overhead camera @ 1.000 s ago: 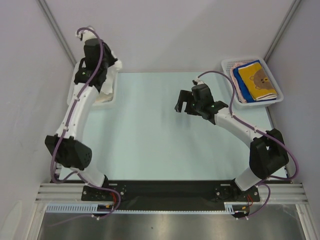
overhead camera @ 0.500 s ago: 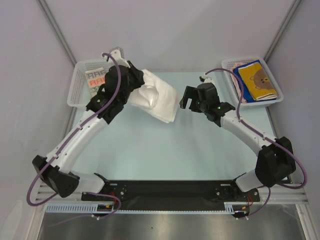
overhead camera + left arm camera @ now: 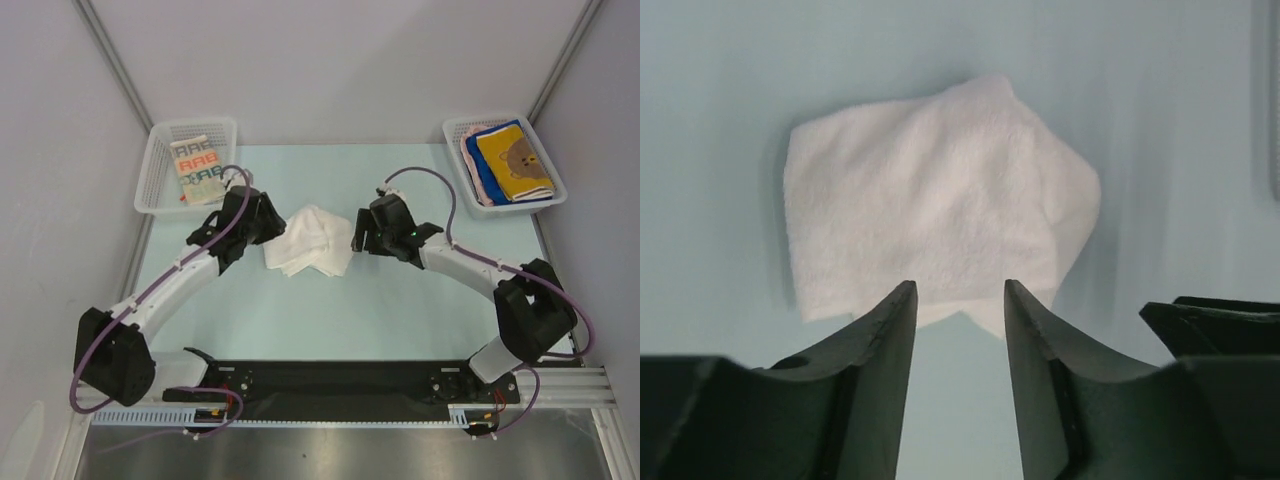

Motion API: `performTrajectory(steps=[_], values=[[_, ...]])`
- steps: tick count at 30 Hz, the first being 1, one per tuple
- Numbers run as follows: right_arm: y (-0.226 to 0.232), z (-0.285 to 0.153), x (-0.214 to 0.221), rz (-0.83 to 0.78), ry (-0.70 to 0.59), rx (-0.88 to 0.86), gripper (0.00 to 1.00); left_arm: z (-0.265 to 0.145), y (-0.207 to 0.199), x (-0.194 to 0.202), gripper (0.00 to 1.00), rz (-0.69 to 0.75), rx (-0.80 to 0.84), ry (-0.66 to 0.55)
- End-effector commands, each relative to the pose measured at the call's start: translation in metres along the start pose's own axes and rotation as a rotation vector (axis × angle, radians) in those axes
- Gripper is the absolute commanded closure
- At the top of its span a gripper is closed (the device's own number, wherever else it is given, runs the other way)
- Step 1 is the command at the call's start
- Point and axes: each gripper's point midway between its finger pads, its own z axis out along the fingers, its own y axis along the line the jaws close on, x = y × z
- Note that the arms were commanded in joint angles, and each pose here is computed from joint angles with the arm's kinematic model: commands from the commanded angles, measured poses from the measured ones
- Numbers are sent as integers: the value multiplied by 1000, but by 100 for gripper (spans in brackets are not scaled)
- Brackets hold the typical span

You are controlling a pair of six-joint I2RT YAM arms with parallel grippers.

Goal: Fold and stack the towels
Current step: Flatten out the crumpled towel

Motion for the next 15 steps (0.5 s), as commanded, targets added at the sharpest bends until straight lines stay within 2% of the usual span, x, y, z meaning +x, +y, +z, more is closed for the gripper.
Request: performTrajectory(steps=[1,2,8,15], values=[[12,14,39,12,76,-31,30,-13,-1,25,56,-51,73,44],[13,19,47,15,94,-34,32,-13,7,45,56,-50,69,84],[25,36,78,34,179,-91,33,-21,18,102,57,-7,87,178],[35,44,95,115,197,-127,32,-19,27,130,56,-3,102,228]])
